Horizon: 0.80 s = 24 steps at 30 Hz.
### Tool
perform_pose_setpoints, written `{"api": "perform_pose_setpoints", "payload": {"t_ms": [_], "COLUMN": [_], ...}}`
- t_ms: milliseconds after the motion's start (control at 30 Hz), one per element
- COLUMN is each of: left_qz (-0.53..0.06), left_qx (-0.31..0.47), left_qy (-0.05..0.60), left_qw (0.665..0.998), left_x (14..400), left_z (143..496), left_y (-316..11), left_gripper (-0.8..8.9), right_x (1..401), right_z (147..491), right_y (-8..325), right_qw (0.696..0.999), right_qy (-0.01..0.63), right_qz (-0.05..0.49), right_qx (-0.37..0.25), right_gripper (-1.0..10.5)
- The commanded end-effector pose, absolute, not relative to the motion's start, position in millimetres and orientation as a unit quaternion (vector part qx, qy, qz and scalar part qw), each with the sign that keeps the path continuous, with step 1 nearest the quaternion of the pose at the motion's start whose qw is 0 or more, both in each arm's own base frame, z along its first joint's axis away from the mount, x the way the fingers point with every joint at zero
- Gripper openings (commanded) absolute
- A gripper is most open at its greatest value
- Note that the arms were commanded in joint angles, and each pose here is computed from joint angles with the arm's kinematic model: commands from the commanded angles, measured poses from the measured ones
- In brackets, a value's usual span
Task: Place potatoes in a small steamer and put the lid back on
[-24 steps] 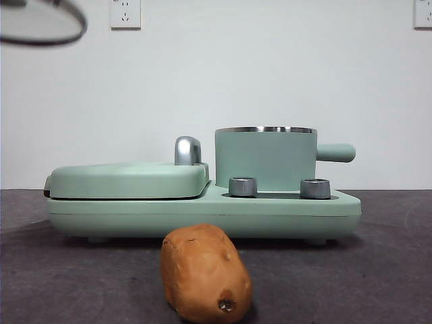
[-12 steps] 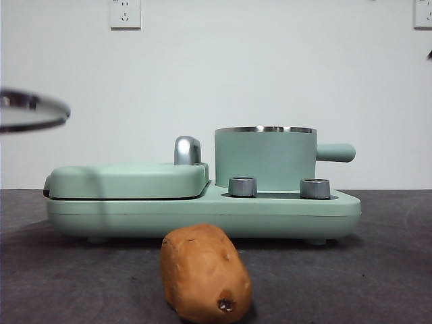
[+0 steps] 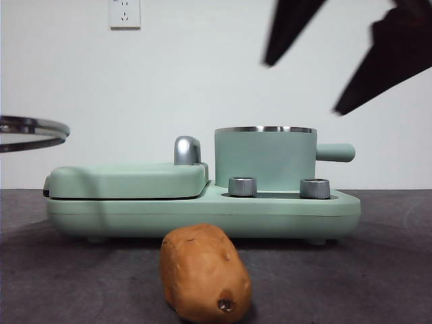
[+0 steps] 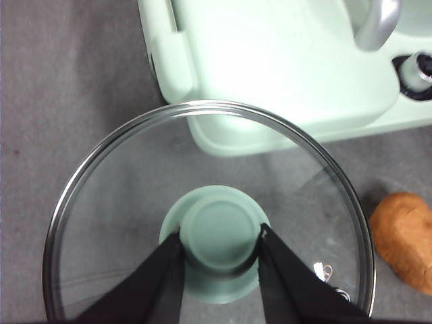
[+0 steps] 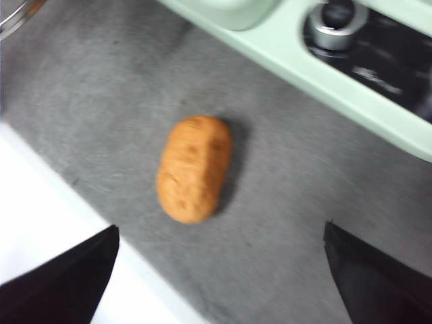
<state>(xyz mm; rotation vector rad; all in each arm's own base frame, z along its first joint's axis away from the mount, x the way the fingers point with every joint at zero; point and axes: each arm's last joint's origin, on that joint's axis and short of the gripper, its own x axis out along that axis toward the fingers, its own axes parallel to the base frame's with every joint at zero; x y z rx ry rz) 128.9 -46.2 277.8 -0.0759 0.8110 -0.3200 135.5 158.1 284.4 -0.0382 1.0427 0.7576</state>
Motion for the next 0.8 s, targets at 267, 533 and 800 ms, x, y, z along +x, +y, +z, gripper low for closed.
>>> {"api": "perform_pose_setpoints", "payload": {"t_ms": [267,533,800], "left_qz": [-0.168,-0.172,-0.173], "left_qx": [-0.055,-0.059,-0.059], "left_qy": [0.326,0.302,0.298], "left_qw": [0.929,0.936,0.937], "left_x": [117.4,110.0,108.2], "left_z": [300.7,309.5,310.4], "left_y": [-42.9,-40.5,-39.8], "left_gripper": [0.13,0.13,0.13], "right_x": [148.2,170.9,182.5], "right_z": [251.2,219.8,178.5], "right_y": [223.4,262.6,279.8], "right_qw": [0.752,0.723,0.697], "right_qy": [0.549,0.593,0.627], "right_qz": [0.358,0.336,0.315], "right_qx": [-0.064,-0.107,-0.147], "right_gripper": [5.0,5.5,4.4]}}
